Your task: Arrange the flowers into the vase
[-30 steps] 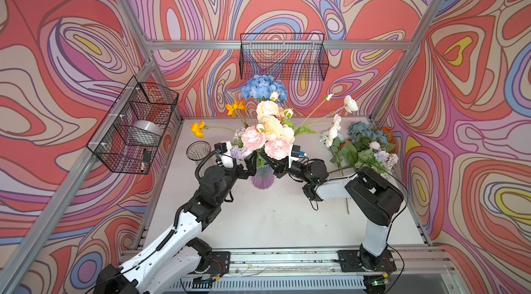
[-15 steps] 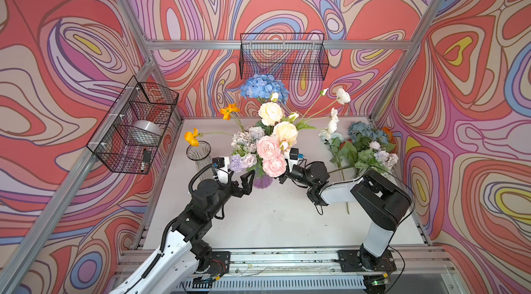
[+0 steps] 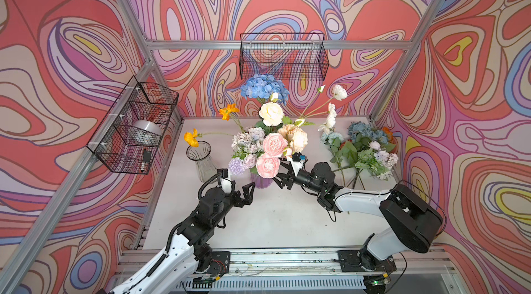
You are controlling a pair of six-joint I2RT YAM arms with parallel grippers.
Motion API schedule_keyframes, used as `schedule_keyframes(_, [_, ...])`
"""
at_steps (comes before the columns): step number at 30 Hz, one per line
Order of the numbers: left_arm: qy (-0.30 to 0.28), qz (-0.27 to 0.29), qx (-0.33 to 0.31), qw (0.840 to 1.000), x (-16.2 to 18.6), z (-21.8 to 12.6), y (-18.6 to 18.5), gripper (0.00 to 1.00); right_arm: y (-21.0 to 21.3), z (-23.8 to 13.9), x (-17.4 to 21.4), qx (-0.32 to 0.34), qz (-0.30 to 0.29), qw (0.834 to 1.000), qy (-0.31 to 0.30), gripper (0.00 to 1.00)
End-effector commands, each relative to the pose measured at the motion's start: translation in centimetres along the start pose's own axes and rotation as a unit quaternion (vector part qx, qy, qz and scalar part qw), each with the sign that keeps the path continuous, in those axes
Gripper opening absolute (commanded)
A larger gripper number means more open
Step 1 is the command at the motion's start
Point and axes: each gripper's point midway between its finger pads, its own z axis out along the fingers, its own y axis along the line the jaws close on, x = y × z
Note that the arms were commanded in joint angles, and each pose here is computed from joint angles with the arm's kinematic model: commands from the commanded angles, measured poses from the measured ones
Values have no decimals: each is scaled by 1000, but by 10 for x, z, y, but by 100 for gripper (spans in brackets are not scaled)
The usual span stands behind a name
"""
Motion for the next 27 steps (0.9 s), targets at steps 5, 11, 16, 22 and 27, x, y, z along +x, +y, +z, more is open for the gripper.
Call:
schedule_keyframes(5, [18, -47, -43, 998, 25, -11, 26, 100, -22, 9, 37, 57, -2, 996, 68, 83])
schedule_keyframes(11, [6, -74, -109, 991, 35, -19, 56, 100, -20, 41, 28, 77, -53, 994, 57, 90])
schedule_keyframes(16, [-15, -98, -144, 985, 38, -22, 73, 100, -34, 55, 21, 109, -44, 993, 27, 90])
schedule_keyframes(22, [-31, -101, -145, 984, 31, -18, 74, 100, -48, 68, 29, 131, -38, 991, -3, 88])
schedule_keyframes(27, [-34, -96, -149, 984, 29, -17, 75, 100, -50, 77, 29, 129, -51, 990, -35, 86])
